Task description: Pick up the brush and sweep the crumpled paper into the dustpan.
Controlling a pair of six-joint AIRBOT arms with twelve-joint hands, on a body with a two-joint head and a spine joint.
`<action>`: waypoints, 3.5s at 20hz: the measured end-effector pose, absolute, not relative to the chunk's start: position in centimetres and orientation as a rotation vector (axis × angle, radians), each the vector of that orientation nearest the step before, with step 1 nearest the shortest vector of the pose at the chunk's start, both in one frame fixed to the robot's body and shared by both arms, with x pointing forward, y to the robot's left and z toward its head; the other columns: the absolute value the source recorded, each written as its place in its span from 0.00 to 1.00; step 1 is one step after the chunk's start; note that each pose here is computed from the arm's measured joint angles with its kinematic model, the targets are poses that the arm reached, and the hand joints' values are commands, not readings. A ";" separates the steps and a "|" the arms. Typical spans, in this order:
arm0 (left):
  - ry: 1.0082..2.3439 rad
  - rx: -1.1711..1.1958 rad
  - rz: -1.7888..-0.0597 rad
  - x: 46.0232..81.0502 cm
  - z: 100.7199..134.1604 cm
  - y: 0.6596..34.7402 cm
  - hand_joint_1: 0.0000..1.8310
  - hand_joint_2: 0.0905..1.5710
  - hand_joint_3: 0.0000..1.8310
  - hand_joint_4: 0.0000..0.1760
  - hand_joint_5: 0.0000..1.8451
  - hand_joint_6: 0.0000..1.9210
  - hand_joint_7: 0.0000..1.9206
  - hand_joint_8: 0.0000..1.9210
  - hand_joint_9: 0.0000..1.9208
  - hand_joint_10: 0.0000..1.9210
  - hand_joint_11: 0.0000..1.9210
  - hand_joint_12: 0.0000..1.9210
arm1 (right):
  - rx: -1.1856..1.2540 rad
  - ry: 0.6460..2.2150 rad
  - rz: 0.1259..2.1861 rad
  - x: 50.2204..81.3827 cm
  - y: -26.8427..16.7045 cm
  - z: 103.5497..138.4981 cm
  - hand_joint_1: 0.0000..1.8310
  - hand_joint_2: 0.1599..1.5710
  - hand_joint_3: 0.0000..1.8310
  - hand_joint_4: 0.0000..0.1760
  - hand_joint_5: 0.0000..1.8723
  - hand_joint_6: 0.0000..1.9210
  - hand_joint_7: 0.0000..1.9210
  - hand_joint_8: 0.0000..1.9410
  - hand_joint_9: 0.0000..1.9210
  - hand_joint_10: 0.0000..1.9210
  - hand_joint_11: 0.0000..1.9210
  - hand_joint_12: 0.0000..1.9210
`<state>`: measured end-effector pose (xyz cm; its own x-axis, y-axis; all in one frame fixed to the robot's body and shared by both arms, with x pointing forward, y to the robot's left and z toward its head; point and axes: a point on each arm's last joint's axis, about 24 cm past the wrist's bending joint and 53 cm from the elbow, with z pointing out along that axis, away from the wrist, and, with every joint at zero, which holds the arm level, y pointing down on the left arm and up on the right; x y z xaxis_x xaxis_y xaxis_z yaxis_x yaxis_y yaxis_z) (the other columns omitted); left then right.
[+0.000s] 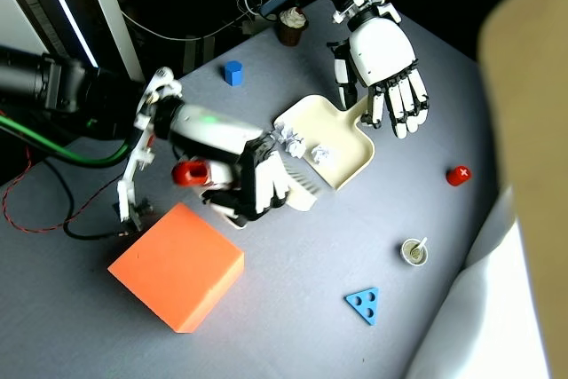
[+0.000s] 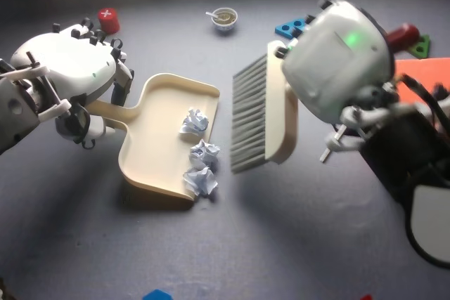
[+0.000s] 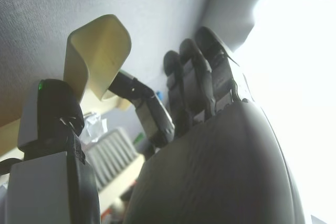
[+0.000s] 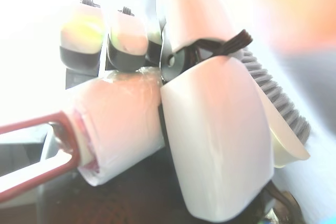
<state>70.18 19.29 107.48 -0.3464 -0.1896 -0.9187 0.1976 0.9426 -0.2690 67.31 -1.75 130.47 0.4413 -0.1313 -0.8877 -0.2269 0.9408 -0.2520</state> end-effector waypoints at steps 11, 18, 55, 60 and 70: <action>1.928 0.032 -0.399 69.6 106.3 19.1 0.54 0.73 0.00 0.51 0.46 0.62 0.18 0.00 0.15 0.00 0.00 0.36 | -0.613 1.353 -0.137 68.5 1.1 129.1 0.85 0.75 0.00 0.65 0.48 1.00 0.48 1.00 0.65 1.00 0.68 1.00; 1.925 0.036 -0.397 69.7 106.4 19.1 0.54 0.74 0.00 0.62 0.45 0.63 0.18 0.00 0.15 0.00 0.00 0.35 | -0.768 1.295 -0.142 67.7 4.6 127.7 0.84 0.75 0.00 0.47 0.47 1.00 0.48 1.00 0.64 1.00 0.67 1.00; 1.911 0.045 -0.393 70.0 106.9 18.9 0.55 0.74 0.00 0.40 0.46 0.62 0.19 0.00 0.16 0.00 0.00 0.39 | -0.732 1.258 0.028 66.7 8.4 129.2 0.84 0.74 0.00 0.63 0.47 1.00 0.54 1.00 0.66 1.00 0.66 1.00; 1.913 0.043 -0.390 70.2 106.8 18.9 0.55 0.74 0.00 0.36 0.45 0.63 0.19 0.00 0.16 0.00 0.00 0.38 | -0.683 1.235 0.086 66.1 9.8 130.2 0.84 0.74 0.00 0.62 0.49 1.00 0.55 1.00 0.67 1.00 0.68 1.00; 1.916 0.044 -0.391 70.1 106.7 18.9 0.55 0.73 0.00 0.37 0.46 0.61 0.20 0.00 0.17 0.00 0.00 0.41 | -0.670 1.186 0.121 65.1 10.1 130.5 0.83 0.74 0.00 0.58 0.50 1.00 0.53 1.00 0.66 1.00 0.66 1.00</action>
<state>70.14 18.86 106.69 -0.3747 -0.1549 -0.9141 0.2157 0.9443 -0.2485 65.12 10.11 130.53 0.3935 -0.2522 -0.8841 -0.4258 0.8023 -0.4184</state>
